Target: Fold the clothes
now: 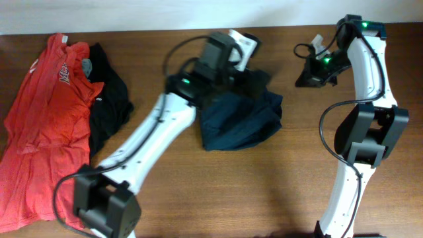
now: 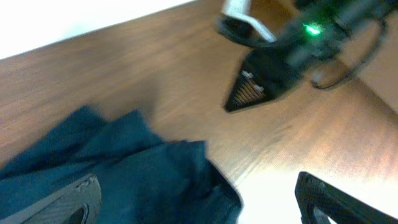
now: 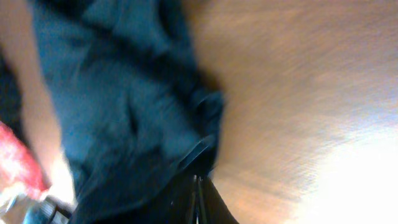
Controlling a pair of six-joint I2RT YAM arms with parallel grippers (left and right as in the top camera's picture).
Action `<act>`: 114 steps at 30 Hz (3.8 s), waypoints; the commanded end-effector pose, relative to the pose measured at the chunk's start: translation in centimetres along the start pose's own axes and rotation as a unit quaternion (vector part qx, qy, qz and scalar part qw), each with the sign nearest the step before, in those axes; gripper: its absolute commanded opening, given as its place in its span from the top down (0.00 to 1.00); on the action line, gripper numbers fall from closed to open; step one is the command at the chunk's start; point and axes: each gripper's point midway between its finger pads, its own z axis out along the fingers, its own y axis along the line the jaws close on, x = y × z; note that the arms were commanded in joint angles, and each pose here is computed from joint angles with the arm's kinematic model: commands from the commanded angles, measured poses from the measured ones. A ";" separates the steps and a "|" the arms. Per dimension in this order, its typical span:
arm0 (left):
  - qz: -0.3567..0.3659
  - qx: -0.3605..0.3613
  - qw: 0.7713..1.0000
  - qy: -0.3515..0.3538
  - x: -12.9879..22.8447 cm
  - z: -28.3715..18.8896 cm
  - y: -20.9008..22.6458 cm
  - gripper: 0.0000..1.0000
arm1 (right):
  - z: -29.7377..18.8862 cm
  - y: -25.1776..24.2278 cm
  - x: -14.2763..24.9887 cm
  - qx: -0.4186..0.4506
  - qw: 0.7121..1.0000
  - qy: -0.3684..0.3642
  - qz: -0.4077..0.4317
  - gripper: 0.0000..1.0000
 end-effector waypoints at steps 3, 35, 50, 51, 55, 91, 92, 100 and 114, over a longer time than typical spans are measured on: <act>-0.071 -0.068 0.995 -0.004 -1.2 -6.3 7.4 0.01 | 0.2 4.6 3.0 -0.060 0.994 0.055 -0.075 0.93; -0.153 -0.161 0.974 0.039 2.5 -11.9 17.6 0.01 | 9.5 1.4 12.8 0.214 0.942 0.258 0.005 0.80; -0.152 -0.161 0.974 0.039 2.5 -11.9 17.6 0.01 | 4.7 1.7 3.4 0.147 0.986 0.077 0.002 0.41; -0.152 -0.162 0.974 0.039 2.5 -11.9 17.6 0.01 | 4.4 1.4 3.0 0.140 0.988 0.069 0.007 0.35; -0.152 -0.161 0.974 0.039 2.5 -11.9 17.6 0.01 | 4.7 0.5 2.4 0.102 0.993 0.058 0.028 0.28; -0.152 -0.161 0.974 0.039 2.5 -11.8 17.5 0.01 | 3.1 10.6 -4.7 -0.060 0.990 -0.083 -0.099 0.96; -0.152 -0.161 0.974 0.039 2.5 -11.8 17.5 0.01 | 3.3 11.1 -4.9 -0.060 0.989 -0.087 -0.107 0.96; -0.149 -0.157 0.975 0.046 2.8 -11.6 17.1 0.01 | 5.8 14.0 -7.4 -0.019 0.975 -0.136 -0.175 0.96; -0.108 -0.141 0.983 0.056 2.7 -10.6 15.3 0.01 | 9.5 8.5 -10.8 0.042 0.979 -0.159 -0.123 0.89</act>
